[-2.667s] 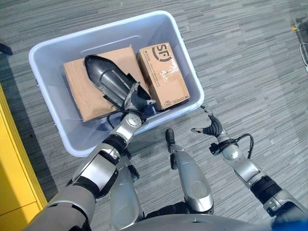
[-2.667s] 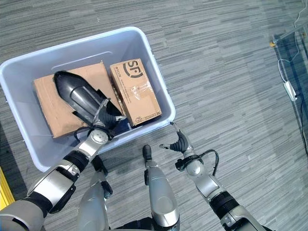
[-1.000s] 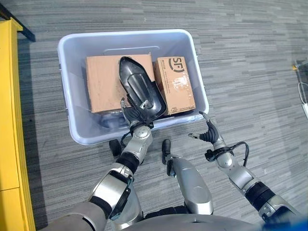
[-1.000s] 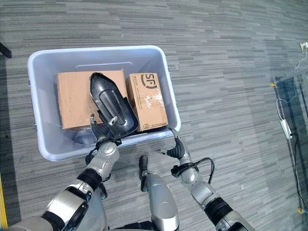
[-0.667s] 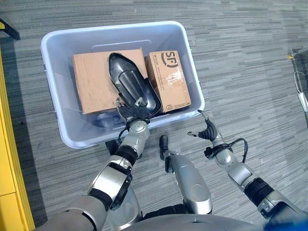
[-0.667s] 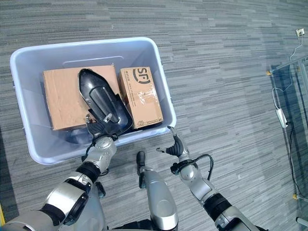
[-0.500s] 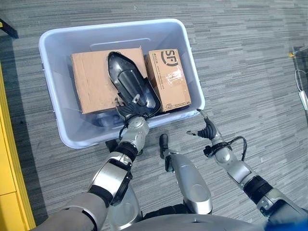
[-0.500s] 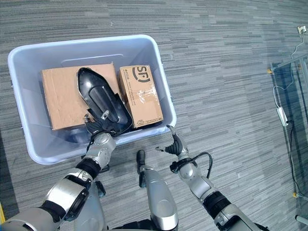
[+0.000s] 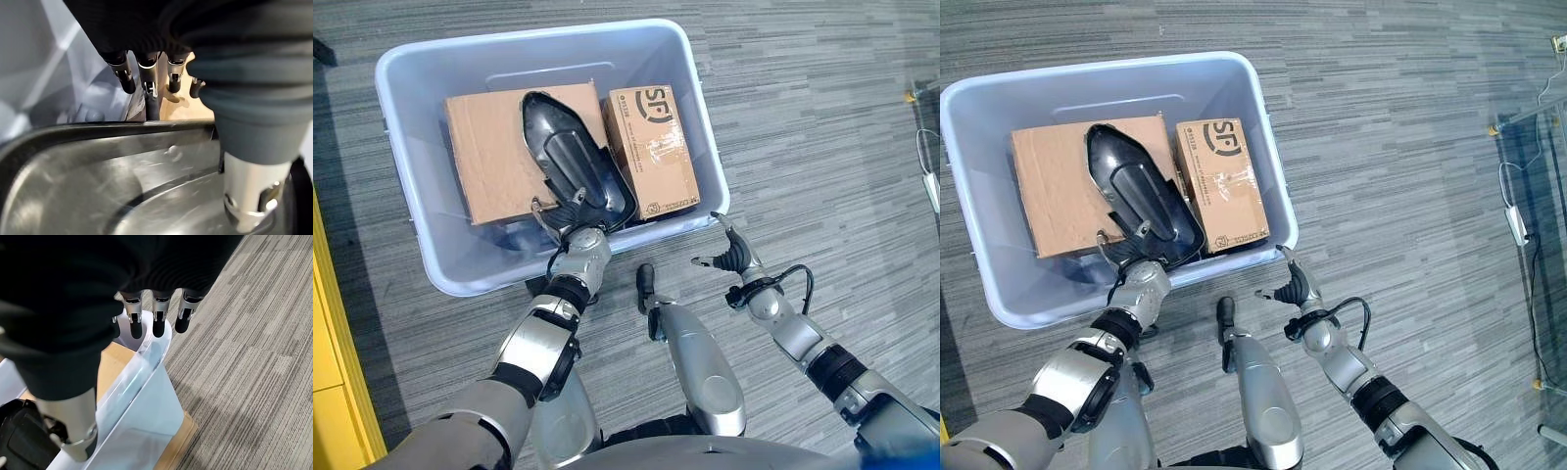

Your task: Move parts from the plastic box to the shelf.

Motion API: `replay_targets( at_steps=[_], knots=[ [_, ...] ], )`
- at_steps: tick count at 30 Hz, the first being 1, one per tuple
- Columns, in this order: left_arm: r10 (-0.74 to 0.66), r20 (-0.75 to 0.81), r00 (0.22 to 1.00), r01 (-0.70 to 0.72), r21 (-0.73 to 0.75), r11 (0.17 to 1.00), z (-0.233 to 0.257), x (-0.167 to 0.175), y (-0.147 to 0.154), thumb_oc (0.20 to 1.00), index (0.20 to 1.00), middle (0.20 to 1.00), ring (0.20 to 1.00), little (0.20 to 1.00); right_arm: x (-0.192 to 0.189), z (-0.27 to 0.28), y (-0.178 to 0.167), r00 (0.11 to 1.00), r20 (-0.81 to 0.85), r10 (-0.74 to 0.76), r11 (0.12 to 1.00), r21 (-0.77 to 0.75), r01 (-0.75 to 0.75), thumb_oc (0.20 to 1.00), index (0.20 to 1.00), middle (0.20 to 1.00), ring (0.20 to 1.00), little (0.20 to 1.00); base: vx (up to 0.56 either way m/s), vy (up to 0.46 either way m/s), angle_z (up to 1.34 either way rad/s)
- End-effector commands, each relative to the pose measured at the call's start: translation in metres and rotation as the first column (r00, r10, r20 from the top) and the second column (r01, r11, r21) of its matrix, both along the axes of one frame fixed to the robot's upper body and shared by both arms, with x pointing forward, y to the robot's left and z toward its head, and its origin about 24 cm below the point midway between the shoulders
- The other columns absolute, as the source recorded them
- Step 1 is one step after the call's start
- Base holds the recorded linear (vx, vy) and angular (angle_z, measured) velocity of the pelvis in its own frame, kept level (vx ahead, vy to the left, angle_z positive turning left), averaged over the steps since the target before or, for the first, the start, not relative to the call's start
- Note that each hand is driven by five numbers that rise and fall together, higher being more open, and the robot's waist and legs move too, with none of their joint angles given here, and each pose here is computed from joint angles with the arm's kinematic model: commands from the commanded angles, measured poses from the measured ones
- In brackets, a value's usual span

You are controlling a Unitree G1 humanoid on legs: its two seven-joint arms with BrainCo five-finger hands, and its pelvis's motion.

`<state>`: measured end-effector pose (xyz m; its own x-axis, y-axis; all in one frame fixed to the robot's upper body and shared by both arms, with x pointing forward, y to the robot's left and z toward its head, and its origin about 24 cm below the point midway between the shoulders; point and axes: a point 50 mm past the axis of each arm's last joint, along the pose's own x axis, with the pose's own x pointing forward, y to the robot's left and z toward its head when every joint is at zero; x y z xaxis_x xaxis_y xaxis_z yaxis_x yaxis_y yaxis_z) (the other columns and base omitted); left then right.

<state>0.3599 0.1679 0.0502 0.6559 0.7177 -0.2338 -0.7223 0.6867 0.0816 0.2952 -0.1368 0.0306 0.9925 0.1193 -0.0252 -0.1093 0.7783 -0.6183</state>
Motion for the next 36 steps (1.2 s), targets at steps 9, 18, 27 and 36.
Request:
replay_targets(
  at_steps=[9, 18, 27, 36],
  knots=[
    [-0.279, -0.139, 0.950, 0.312, 0.439, 0.843, 0.020, 0.017, -0.005, 1.000, 1.000, 1.000, 1.000, 1.000, 0.002, 0.031, -0.007, 0.993, 0.116, 0.036, 0.999, 0.011, -0.037, 1.000, 1.000, 1.000, 1.000, 1.000, -0.02, 0.029, -0.06],
    [-0.325, -0.189, 0.927, 0.374, 0.373, 0.849, 0.003, 0.011, -0.021, 1.000, 1.000, 1.000, 1.000, 1.000, 0.004, 0.033, -0.009, 0.991, 0.130, 0.042, 0.999, -0.015, -0.040, 1.000, 1.000, 1.000, 1.000, 1.000, 0.00, 0.003, 0.00],
    [-0.298, -0.098, 0.950, 0.308, 0.121, 0.944, 0.001, 0.012, -0.018, 1.000, 1.000, 1.000, 1.000, 1.000, 0.006, 0.036, -0.007, 0.990, 0.134, 0.046, 0.999, -0.028, -0.043, 1.000, 1.000, 1.000, 1.000, 1.000, 0.00, -0.012, 0.00],
    [-0.167, -0.076, 0.983, 0.171, 0.052, 0.984, 0.013, 0.017, 0.003, 0.200, 0.200, 0.200, 0.200, 0.200, 0.009, 0.042, -0.004, 0.989, 0.139, 0.057, 0.998, -0.016, -0.056, 1.000, 1.000, 1.000, 1.000, 1.000, 0.00, -0.012, 0.00]
  ],
)
